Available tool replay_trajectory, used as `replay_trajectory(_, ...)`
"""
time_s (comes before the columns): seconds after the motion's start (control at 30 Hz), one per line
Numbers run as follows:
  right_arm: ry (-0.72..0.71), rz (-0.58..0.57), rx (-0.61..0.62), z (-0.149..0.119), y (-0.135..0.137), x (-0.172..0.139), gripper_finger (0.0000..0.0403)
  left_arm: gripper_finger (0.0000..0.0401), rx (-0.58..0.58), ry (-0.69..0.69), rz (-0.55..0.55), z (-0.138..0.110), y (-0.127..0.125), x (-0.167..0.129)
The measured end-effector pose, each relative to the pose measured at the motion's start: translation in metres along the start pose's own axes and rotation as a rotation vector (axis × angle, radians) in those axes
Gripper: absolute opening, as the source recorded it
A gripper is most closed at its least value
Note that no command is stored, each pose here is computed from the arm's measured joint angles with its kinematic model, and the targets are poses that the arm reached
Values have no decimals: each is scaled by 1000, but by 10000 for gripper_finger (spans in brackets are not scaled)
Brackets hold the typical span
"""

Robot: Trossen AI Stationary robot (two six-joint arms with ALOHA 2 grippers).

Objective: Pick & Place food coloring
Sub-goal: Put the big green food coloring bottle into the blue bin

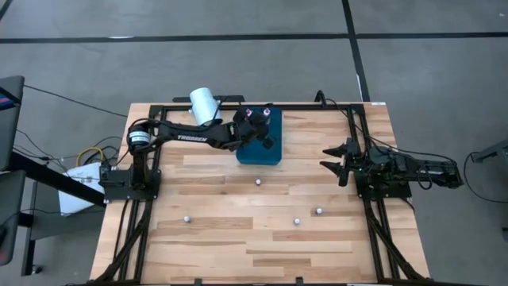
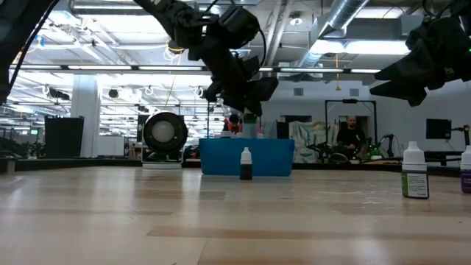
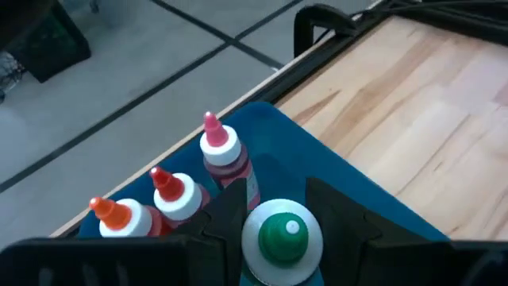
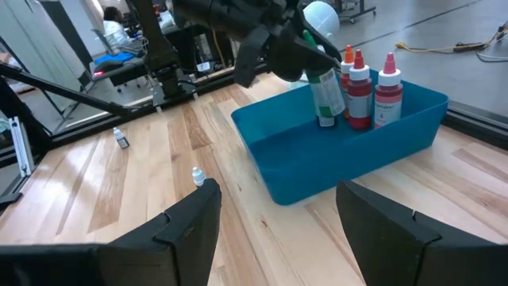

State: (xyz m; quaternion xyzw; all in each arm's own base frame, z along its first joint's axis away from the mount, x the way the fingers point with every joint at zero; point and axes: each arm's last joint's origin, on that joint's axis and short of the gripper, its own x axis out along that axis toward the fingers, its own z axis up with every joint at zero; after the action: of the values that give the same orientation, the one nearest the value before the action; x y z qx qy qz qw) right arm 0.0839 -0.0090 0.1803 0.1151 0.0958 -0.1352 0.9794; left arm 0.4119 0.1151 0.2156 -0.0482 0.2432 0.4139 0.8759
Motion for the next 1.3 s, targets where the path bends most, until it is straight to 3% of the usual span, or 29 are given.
replay_trajectory(0.37, 0, 0, 0, 0, 0, 0, 240, 103, 28, -9, 16, -20, 7, 7)
replay_trajectory(1.3, -4, 0, 1, 0, 0, 0, 240, 108, 37, -22, 72, -39, 7, 32)
